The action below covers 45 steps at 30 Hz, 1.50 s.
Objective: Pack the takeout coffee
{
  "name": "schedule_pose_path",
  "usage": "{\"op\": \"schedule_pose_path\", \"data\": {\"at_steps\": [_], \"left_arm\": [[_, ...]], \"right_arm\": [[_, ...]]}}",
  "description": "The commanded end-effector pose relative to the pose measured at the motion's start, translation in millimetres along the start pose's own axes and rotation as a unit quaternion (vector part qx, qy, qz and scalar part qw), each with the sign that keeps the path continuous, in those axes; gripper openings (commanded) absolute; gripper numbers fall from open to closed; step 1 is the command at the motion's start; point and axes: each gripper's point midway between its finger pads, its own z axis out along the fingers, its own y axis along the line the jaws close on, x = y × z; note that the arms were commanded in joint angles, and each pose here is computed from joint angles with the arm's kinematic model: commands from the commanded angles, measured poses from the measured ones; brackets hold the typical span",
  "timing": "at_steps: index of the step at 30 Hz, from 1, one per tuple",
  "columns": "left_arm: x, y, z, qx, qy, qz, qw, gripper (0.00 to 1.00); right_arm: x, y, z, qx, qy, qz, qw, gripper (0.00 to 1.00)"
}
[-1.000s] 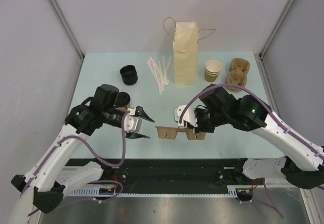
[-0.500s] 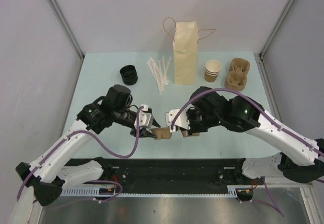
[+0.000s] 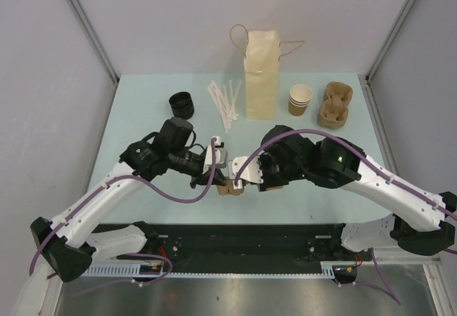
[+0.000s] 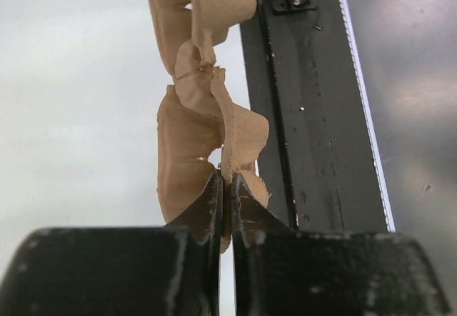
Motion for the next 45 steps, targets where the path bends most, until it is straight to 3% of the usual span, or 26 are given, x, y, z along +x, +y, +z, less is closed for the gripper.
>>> {"op": "schedule_pose_path", "data": {"at_steps": [1, 2, 3, 5, 6, 9, 15, 18, 20, 22, 23, 26, 37, 42, 45], "left_arm": [[-13.2, 10.5, -10.0, -0.053, -0.01, -0.012, 0.998, 0.01], [-12.0, 13.9, -13.3, -0.065, -0.011, -0.025, 0.998, 0.0], [-16.0, 14.7, -18.3, -0.075, -0.02, -0.023, 0.997, 0.0], [-17.6, 24.1, -29.4, -0.104, -0.029, -0.039, 0.993, 0.0], [-19.3, 27.3, -35.8, -0.118, -0.033, -0.041, 0.992, 0.0], [-20.5, 46.7, -65.0, -0.173, -0.042, -0.066, 0.982, 0.0], [1.2, 100.5, -157.8, -0.342, -0.014, -0.12, 0.932, 0.0], [25.9, 130.3, -214.4, -0.454, 0.032, -0.14, 0.88, 0.0], [45.5, 145.8, -259.7, -0.533, 0.06, -0.15, 0.831, 0.0], [61.0, 156.1, -282.9, -0.569, 0.073, -0.163, 0.803, 0.0], [73.2, 161.9, -304.5, -0.606, 0.089, -0.167, 0.773, 0.0], [105.3, 173.6, -327.7, -0.647, 0.129, -0.175, 0.731, 0.0], [223.0, 199.8, -317.5, -0.655, 0.209, -0.241, 0.685, 0.0], [263.4, 201.0, -296.8, -0.636, 0.226, -0.264, 0.689, 0.0], [278.8, 197.5, -277.6, -0.609, 0.222, -0.294, 0.703, 0.03]], "right_arm": [[-10.0, -25.5, -10.7, 0.063, -0.012, 0.01, 0.998, 0.11], [-10.4, -28.1, -11.9, 0.07, -0.014, 0.017, 0.997, 0.2], [-10.3, -30.4, -13.1, 0.076, -0.014, 0.021, 0.997, 0.44], [-12.3, -40.5, -20.5, 0.099, -0.022, 0.035, 0.994, 0.65], [-13.9, -44.8, -23.9, 0.108, -0.027, 0.042, 0.993, 0.82], [-16.5, -63.9, -39.8, 0.143, -0.047, 0.077, 0.986, 1.0], [-10.8, -84.1, -59.9, 0.184, -0.064, 0.118, 0.974, 1.0], [-2.4, -88.9, -61.9, 0.198, -0.059, 0.135, 0.969, 1.0], [1.4, -92.3, -64.5, 0.206, -0.06, 0.148, 0.965, 0.99], [5.6, -94.5, -67.2, 0.214, -0.062, 0.158, 0.962, 1.0], [7.0, -94.4, -67.6, 0.215, -0.061, 0.162, 0.961, 1.0], [11.9, -94.0, -68.8, 0.218, -0.059, 0.17, 0.959, 1.0], [24.7, -92.5, -75.2, 0.225, -0.055, 0.186, 0.955, 1.0], [32.5, -88.8, -74.4, 0.225, -0.052, 0.194, 0.954, 1.0], [32.3, -89.3, -78.6, 0.228, -0.058, 0.202, 0.951, 1.0]]}}
